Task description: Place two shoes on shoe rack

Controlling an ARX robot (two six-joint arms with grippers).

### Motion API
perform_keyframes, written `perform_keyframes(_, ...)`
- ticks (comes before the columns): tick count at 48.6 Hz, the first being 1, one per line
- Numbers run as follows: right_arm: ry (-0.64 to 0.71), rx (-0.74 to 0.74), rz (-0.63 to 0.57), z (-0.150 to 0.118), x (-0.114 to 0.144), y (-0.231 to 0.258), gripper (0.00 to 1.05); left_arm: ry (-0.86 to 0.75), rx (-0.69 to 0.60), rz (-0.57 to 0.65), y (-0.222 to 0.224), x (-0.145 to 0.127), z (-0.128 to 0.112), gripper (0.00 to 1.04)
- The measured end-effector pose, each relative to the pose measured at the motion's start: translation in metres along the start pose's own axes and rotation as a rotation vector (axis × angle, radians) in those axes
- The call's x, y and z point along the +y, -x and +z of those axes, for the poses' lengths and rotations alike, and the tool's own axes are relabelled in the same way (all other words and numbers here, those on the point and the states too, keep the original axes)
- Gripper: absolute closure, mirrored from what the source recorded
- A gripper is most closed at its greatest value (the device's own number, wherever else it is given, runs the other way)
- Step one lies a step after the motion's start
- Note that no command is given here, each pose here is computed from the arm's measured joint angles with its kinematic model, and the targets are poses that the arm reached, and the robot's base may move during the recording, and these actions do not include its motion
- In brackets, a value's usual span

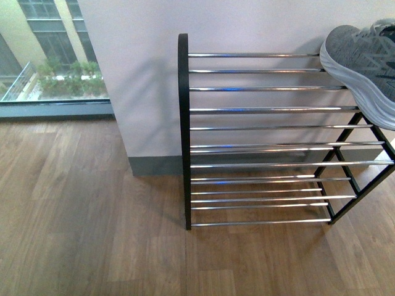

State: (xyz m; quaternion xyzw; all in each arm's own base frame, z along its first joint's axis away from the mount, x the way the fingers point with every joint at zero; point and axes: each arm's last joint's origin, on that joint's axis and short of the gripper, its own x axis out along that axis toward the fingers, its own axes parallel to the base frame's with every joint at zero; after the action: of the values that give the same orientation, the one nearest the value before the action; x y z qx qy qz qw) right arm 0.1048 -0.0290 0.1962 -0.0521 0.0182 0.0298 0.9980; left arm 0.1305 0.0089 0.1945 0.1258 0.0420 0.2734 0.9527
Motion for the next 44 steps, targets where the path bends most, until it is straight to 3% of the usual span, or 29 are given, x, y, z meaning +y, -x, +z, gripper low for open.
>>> perform_keyframes(7, -0.094, 0.037, 0.036, 0.018, 0.011, -0.036, 1.03, 0.0, 0.0, 0.0, 0.0, 0.0, 0.0, 1.03)
perform_keyframes(15, -0.12, 0.061, 0.121, 0.033, 0.042, -0.107, 1.03, 0.0, 0.0, 0.0, 0.0, 0.0, 0.0, 1.03)
perform_keyframes(29, -0.042, 0.254, 0.1, -0.006, 0.064, -0.211, 1.03, 0.0, 0.0, 0.0, 0.0, 0.0, 0.0, 1.03)
perform_keyframes(44, 0.145, 0.399, -0.014, -0.046, 0.051, -0.286, 1.03, 0.0, 0.0, 0.0, 0.0, 0.0, 0.0, 1.03)
